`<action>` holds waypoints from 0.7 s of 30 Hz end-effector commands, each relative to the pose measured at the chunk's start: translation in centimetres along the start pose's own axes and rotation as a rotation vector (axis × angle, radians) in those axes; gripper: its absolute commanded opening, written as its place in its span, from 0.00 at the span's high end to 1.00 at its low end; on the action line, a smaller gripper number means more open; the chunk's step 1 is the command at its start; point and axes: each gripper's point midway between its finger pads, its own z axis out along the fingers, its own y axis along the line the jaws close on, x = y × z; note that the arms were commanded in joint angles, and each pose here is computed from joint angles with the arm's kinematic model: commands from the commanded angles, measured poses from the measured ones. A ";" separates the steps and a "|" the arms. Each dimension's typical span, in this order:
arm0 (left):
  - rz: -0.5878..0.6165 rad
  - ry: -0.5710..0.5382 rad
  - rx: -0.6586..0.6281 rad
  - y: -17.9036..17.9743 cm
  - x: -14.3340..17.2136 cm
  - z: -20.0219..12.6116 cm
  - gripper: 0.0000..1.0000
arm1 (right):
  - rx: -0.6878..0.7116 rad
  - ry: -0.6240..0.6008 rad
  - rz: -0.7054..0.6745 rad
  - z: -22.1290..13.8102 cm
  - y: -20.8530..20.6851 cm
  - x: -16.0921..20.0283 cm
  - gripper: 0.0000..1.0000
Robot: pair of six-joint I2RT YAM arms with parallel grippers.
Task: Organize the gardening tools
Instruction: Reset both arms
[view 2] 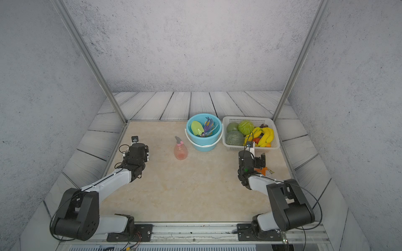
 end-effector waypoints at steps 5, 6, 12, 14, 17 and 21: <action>-0.087 -0.190 0.091 -0.5 1.0 1.7 0.14 | -0.175 -0.084 0.068 0.8 2.1 -0.6 0.01; -0.091 -0.212 0.113 -0.7 1.3 1.7 0.14 | -0.206 -0.070 0.090 1.0 2.0 -0.3 0.01; -0.075 -0.136 0.229 -2.1 2.0 3.2 0.14 | -0.254 -0.044 0.188 2.8 1.4 1.3 0.01; -0.084 -0.133 0.233 -1.9 1.9 3.4 0.01 | -0.238 0.021 0.177 2.8 1.1 1.6 0.01; -0.083 -0.130 0.234 -2.0 2.0 3.4 0.01 | -0.242 -0.026 0.183 2.8 1.3 1.4 0.01; -0.083 -0.130 0.233 -1.9 2.0 3.4 0.01 | -0.245 -0.028 0.179 2.8 1.3 1.4 0.01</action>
